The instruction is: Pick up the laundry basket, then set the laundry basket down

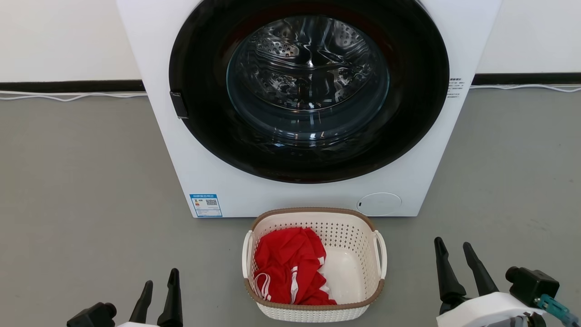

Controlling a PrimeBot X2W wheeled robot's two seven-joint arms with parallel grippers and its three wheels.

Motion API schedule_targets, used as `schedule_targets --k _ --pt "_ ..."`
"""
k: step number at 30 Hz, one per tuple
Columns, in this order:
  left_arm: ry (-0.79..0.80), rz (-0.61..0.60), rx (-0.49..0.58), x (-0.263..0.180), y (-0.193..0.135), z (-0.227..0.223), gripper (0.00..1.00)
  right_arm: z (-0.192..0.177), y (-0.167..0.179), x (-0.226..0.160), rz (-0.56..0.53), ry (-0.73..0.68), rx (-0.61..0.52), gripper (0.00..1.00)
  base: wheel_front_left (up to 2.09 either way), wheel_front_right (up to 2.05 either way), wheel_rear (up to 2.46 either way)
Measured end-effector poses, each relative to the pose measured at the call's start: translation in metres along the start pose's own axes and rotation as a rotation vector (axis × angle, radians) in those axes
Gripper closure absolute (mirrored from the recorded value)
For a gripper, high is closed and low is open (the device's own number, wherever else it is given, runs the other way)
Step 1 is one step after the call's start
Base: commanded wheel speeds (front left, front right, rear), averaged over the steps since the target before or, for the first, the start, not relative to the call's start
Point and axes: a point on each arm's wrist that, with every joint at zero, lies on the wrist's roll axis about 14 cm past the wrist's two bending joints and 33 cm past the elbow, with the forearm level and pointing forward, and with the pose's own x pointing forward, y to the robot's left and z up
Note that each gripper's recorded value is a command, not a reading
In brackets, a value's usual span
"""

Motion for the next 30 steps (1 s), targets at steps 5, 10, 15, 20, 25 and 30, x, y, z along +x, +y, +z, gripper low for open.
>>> schedule_targets --k 5,10,15,20,25,30 --pt "-0.012 -0.011 0.063 0.0 -0.002 0.002 0.0 0.003 -0.001 -0.001 0.003 -0.015 -0.061 0.0 0.0 0.0 0.0" --pt "-0.02 -0.022 0.127 -0.001 -0.004 0.003 0.0 0.006 -0.003 -0.001 0.002 -0.027 -0.117 0.0 0.0 0.0 0.0" --pt "-0.022 -0.028 0.177 -0.003 -0.005 0.002 0.0 0.008 -0.005 -0.002 -0.001 -0.035 -0.165 0.0 0.0 0.0 0.0" --pt "-0.034 -0.046 0.235 -0.002 -0.009 0.003 0.0 0.011 -0.009 -0.004 -0.007 -0.048 -0.225 0.0 0.0 0.0 0.0" --pt "-0.044 -0.067 0.294 -0.002 -0.013 0.004 0.0 0.013 -0.012 -0.006 -0.011 -0.056 -0.287 0.0 0.0 0.0 0.0" --pt "-0.043 -0.071 0.356 -0.006 -0.012 0.001 0.0 0.012 -0.014 -0.01 -0.011 -0.054 -0.349 0.0 0.0 0.0 0.0"
